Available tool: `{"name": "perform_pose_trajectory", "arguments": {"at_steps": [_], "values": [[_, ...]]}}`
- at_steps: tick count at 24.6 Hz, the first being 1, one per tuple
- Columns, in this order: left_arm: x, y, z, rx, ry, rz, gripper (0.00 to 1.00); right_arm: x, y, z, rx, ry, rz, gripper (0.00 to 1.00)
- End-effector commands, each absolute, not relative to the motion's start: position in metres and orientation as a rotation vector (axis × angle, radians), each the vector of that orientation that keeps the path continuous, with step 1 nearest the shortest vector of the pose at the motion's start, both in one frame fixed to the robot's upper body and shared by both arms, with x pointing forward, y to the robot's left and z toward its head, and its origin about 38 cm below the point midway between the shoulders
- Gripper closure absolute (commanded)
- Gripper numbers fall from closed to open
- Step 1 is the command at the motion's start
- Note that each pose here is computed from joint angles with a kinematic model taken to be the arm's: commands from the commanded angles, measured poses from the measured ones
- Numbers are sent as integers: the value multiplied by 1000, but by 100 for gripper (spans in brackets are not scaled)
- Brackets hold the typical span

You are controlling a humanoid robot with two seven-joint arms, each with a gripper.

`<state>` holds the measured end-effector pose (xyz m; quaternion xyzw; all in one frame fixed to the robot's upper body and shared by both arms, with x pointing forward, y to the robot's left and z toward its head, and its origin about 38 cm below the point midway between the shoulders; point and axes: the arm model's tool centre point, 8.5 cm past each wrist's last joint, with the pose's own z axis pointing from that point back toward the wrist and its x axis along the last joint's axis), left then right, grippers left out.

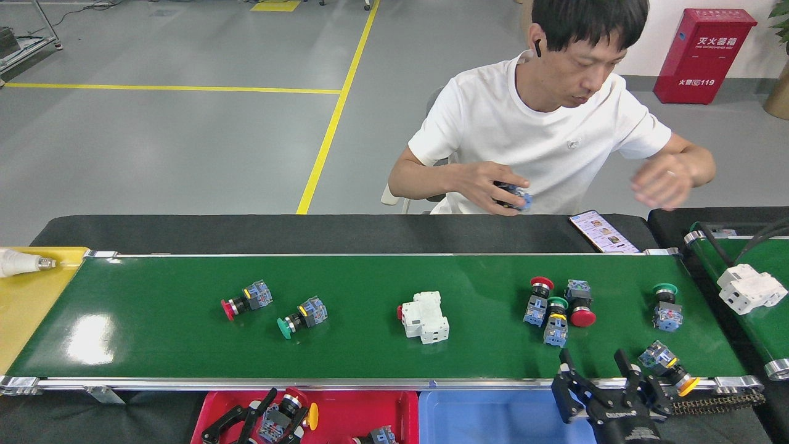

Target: Pick switch part from conveyor to tray

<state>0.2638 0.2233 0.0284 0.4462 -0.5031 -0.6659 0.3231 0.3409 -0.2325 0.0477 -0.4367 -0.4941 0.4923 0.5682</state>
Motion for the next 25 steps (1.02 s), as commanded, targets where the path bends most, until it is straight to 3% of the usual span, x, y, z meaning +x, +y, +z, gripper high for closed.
{"name": "perform_pose_trajectory", "arguments": {"at_steps": [1, 7, 11, 14, 16, 18, 20, 22, 25], "values": [[267, 237, 37, 1202, -1312, -1666, 0, 355, -224, 51, -1047, -1128, 1124, 7], [255, 317, 39, 1146, -1167, -1393, 0, 395, -175, 52, -1030, -1119, 1159, 6], [244, 354, 39, 1139, -1098, -1309, 0, 416, -137, 50, -1018, -1099, 1191, 5], [255, 356, 45, 1171, -1099, -1301, 0, 424, -117, 47, -992, -1095, 1215, 5], [277, 358, 53, 1217, -1098, -1317, 0, 428, -113, 48, -986, -1096, 1217, 7], [302, 360, 50, 1249, -1067, -1345, 0, 428, -110, 47, -966, -1104, 1229, 22], [323, 360, 49, 1254, -1061, -1357, 0, 427, -107, 44, -952, -1119, 1265, 49], [334, 350, 43, 1228, -1071, -1383, 0, 427, -101, 44, -914, -1166, 1302, 69], [345, 331, 33, 1184, -1089, -1429, 0, 428, -98, 46, -887, -1208, 1322, 75]]}}
